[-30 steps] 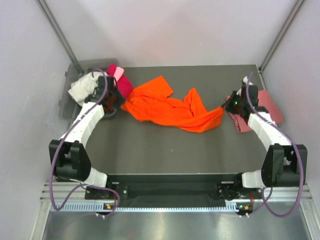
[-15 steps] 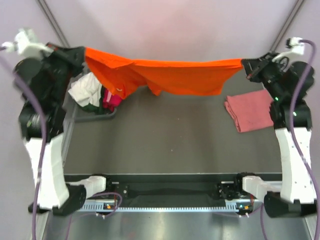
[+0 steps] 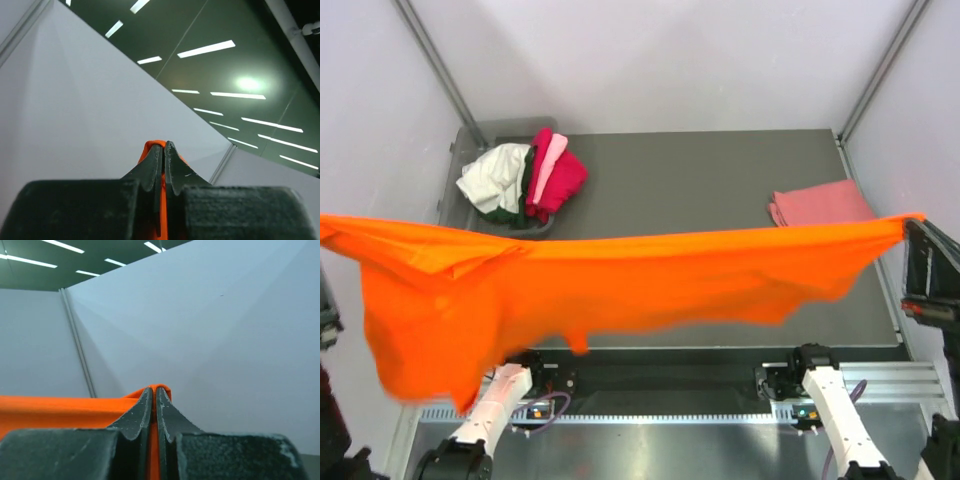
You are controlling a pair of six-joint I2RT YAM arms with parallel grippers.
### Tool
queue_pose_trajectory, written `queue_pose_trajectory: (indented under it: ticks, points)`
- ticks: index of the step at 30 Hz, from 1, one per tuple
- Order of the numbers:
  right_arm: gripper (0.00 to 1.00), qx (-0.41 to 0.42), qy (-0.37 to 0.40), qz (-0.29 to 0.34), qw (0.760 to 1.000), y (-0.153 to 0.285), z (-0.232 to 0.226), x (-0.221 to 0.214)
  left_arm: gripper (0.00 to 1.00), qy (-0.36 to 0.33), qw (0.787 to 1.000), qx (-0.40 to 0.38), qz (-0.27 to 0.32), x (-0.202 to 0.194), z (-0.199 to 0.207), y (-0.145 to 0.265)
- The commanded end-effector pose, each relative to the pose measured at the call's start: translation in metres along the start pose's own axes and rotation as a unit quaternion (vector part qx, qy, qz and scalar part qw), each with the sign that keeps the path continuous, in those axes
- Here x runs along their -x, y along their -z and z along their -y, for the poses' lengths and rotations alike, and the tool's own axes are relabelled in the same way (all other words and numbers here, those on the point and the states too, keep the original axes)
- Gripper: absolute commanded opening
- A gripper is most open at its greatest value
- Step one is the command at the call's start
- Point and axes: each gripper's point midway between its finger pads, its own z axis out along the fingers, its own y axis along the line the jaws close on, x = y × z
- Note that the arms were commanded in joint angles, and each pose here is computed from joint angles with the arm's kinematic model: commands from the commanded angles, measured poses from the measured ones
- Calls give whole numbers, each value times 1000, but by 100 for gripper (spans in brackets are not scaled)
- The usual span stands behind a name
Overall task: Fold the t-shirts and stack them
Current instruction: Flatten the tshirt out
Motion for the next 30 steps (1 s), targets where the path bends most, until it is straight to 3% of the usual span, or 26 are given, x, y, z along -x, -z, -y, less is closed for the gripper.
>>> queue_pose_trajectory:
  ticks: [1,2,6,10,13,15,16,20,24,30]
  points:
    - [0,-69,3,-36,997,-12,32,-20,0,4,993,70,-92,-89,-58,-62]
    - [0,-74,1,-49,996,-17,36,-28,0,10,992,60,-108,-104,-60,-72]
    - [0,-91,-27,-147,985,-55,67,-100,0,9,972,116,-204,-208,-128,-108]
    - [0,-137,-54,-222,964,-87,111,-178,0,10,957,151,-248,-278,-183,-120]
    - [0,-168,-62,-251,951,-112,140,-216,0,21,947,165,-273,-325,-216,-130]
    - [0,-152,-67,-250,954,-136,140,-216,0,34,942,149,-299,-355,-224,-140]
    - [0,-156,-78,-271,947,-150,149,-236,0,41,945,135,-296,-359,-221,-148]
    - [0,-150,-98,-269,946,-190,161,-236,0,43,947,128,-292,-373,-225,-184]
    - [0,-128,-108,-244,955,-224,162,-202,0,42,965,72,-249,-339,-184,-230]
    - [0,-113,-151,-264,946,-244,177,-226,0,60,963,54,-257,-361,-188,-250]
